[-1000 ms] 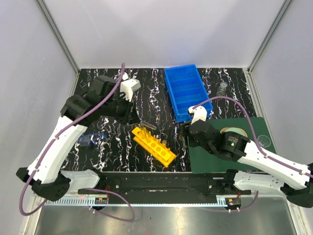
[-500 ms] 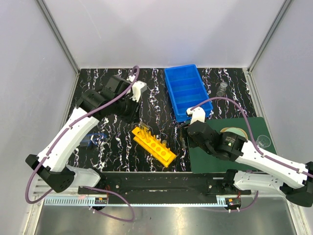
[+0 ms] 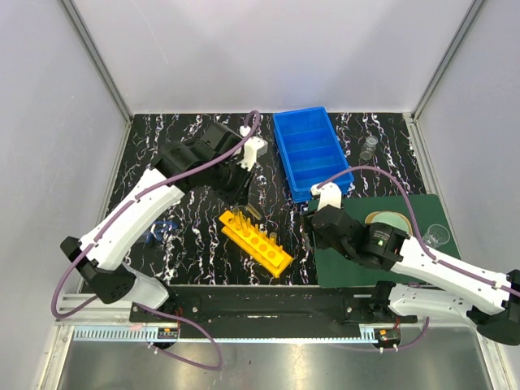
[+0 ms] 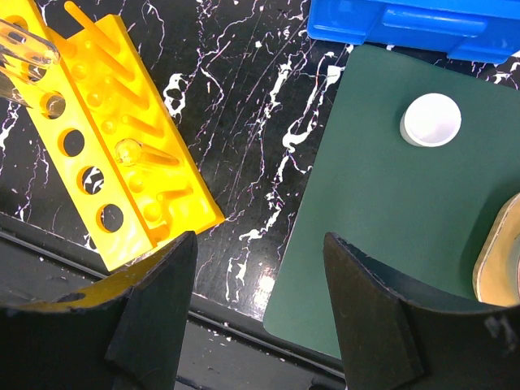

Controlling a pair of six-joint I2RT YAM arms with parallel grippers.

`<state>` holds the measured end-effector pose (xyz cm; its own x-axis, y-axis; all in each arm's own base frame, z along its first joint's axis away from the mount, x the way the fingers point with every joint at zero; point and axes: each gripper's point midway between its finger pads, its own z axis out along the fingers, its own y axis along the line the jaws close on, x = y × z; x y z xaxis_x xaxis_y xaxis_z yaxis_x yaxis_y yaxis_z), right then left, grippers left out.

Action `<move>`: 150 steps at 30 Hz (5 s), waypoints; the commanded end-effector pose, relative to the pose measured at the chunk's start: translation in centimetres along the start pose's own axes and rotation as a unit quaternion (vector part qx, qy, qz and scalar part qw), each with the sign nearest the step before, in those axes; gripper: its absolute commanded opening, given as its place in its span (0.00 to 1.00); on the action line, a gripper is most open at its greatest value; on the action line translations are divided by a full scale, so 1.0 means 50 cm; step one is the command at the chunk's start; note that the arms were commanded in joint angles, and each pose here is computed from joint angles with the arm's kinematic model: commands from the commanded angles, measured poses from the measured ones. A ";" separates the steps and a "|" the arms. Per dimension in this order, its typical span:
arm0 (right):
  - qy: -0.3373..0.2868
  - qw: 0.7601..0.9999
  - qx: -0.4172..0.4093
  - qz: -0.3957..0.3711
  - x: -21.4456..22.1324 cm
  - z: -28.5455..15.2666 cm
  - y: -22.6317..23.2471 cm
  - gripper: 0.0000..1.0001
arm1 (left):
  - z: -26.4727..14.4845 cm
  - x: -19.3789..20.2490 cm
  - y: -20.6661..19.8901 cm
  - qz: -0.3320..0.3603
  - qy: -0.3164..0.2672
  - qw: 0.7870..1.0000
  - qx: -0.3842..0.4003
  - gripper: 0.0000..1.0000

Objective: Organize the chemistry lab equipment

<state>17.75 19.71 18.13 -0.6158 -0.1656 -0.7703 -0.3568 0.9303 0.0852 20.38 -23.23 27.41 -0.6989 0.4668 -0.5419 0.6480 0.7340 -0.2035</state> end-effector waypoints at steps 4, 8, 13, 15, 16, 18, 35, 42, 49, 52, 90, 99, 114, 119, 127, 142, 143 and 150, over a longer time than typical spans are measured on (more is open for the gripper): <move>-0.028 0.999 -0.006 0.017 -0.015 -0.006 0.000 0.70 | 0.002 -0.019 -0.010 0.024 0.008 0.999 -0.024 0.00; -0.031 0.999 -0.007 0.017 -0.015 -0.010 -0.003 0.70 | 0.003 -0.005 -0.015 0.031 0.020 0.999 -0.038 0.00; -0.032 0.999 -0.009 0.015 -0.018 -0.011 -0.002 0.70 | 0.010 0.012 -0.014 0.027 0.037 0.998 -0.052 0.00; -0.033 0.999 -0.009 0.015 -0.018 -0.011 -0.002 0.70 | 0.009 0.017 -0.015 0.025 0.040 0.998 -0.053 0.00; -0.034 0.999 -0.010 0.015 -0.018 -0.013 -0.003 0.70 | 0.012 0.022 -0.014 0.024 0.043 0.997 -0.056 0.00; -0.034 0.999 -0.011 0.015 -0.016 -0.013 -0.004 0.70 | 0.014 0.032 -0.016 0.021 0.048 0.997 -0.055 0.00; -0.038 0.999 -0.023 0.028 -0.009 -0.020 -0.005 0.70 | 0.034 0.077 -0.047 0.036 0.075 0.996 -0.044 0.00; -0.039 0.998 -0.026 0.031 -0.012 -0.023 -0.002 0.70 | 0.047 0.086 -0.044 0.038 0.087 0.994 -0.046 0.00; -0.038 0.998 -0.025 0.031 -0.010 -0.023 -0.004 0.70 | 0.060 0.081 -0.044 0.044 0.089 0.994 -0.046 0.00; -0.038 0.998 -0.024 0.032 -0.009 -0.023 -0.005 0.70 | 0.065 0.080 -0.045 0.046 0.089 0.994 -0.044 0.00; -0.035 0.999 -0.019 0.029 -0.001 -0.020 -0.010 0.70 | 0.140 0.112 -0.043 0.057 0.142 0.988 -0.034 0.00; -0.035 0.999 -0.019 0.032 0.003 -0.020 -0.012 0.70 | 0.167 0.120 -0.046 0.060 0.153 0.986 -0.025 0.00; -0.034 0.999 -0.018 0.032 0.003 -0.019 -0.012 0.70 | 0.193 0.134 -0.046 0.057 0.156 0.986 -0.019 0.00; -0.033 0.999 -0.019 0.031 0.005 -0.019 -0.012 0.70 | 0.202 0.139 -0.046 0.055 0.156 0.986 -0.016 0.01; -0.031 0.999 -0.017 0.030 0.007 -0.017 -0.013 0.70 | 0.207 0.135 -0.044 0.058 0.148 0.987 -0.019 0.06; -0.029 0.999 -0.017 0.029 0.008 -0.016 -0.012 0.70 | 0.205 0.149 -0.036 0.057 0.143 0.988 -0.024 0.40; -0.029 0.999 -0.017 0.029 0.009 -0.016 -0.012 0.70 | 0.204 0.150 -0.035 0.058 0.143 0.988 -0.024 0.42; -0.028 0.999 -0.017 0.026 0.007 -0.015 -0.011 0.70 | 0.192 0.136 -0.037 0.061 0.127 0.990 -0.024 0.60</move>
<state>16.97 18.41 17.70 -0.6038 -0.1229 -0.7876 -0.3523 0.9274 0.1254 17.09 -25.71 14.23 -0.6946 0.6726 -0.2552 0.7107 0.6967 -0.0981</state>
